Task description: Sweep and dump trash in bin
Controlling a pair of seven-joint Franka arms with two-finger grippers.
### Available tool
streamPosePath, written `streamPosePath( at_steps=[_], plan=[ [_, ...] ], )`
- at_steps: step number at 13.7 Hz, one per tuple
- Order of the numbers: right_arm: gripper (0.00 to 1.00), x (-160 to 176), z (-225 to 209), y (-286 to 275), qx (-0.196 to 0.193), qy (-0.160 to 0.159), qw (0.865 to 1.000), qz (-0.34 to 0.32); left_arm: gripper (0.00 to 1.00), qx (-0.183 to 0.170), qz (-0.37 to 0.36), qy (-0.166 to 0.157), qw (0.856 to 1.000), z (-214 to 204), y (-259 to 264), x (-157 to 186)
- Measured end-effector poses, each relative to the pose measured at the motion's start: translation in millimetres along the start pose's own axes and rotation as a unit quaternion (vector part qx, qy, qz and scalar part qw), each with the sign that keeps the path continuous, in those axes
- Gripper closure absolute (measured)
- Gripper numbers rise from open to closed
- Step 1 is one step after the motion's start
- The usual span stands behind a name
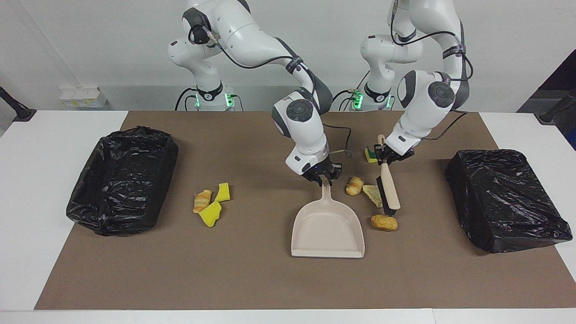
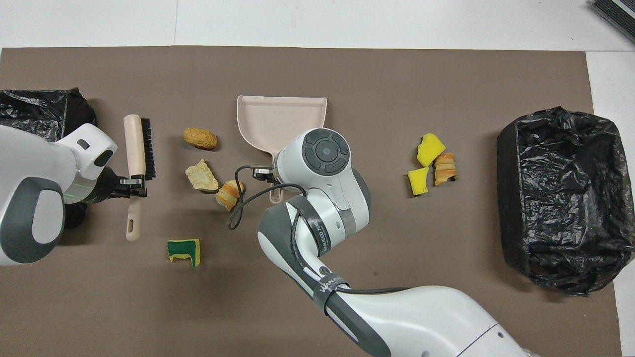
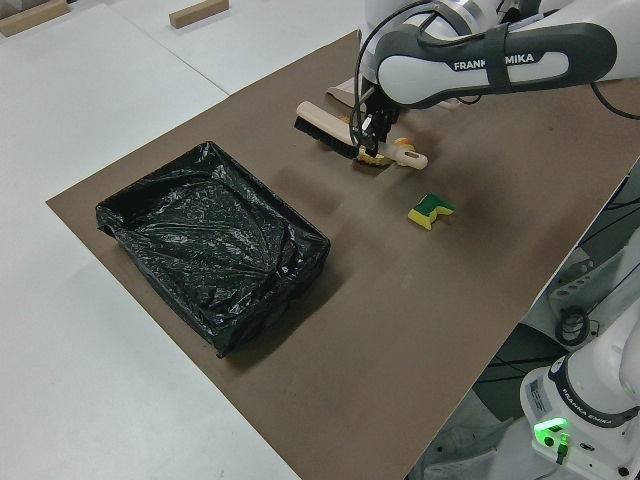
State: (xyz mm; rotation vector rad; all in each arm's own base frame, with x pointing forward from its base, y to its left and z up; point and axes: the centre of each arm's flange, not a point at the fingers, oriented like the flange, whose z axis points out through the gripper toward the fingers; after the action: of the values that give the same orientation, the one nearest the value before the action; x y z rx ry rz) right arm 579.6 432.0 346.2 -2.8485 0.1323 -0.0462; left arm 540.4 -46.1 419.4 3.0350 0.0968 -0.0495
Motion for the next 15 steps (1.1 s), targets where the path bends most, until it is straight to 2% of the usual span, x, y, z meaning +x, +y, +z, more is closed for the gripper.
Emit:
streamPosePath(
  at_steps=[3, 4, 5, 10, 13, 15],
  plan=[
    [0.59, -1, 1, -1, -0.001, -0.002, 1.0, -0.002, 0.74, 0.001, 0.0, 0.0, 1.0, 14, 0, 6],
    [0.6, -2, 1, 0, -0.002, -0.003, 1.0, -0.004, 0.74, 0.001, 0.001, -0.001, 1.0, 18, 1, 7],
    [0.68, -2, 2, 0, -0.003, -0.005, 1.0, -0.01, 0.74, 0.001, 0.001, -0.002, 1.0, 19, 2, 7],
    [0.68, 0, 1, 4, -0.015, -0.008, 0.999, -0.031, 0.74, 0.001, 0.001, -0.002, 1.0, 20, 2, 8],
    [0.68, 16, -28, 29, -0.054, -0.023, 0.994, -0.09, 0.74, 0.002, 0.003, -0.006, 1.0, 26, 3, 9],
    [0.68, 29, -60, 52, -0.059, -0.032, 0.991, -0.114, 0.74, 0.002, 0.005, -0.006, 1.0, 33, 4, 11]
  ],
)
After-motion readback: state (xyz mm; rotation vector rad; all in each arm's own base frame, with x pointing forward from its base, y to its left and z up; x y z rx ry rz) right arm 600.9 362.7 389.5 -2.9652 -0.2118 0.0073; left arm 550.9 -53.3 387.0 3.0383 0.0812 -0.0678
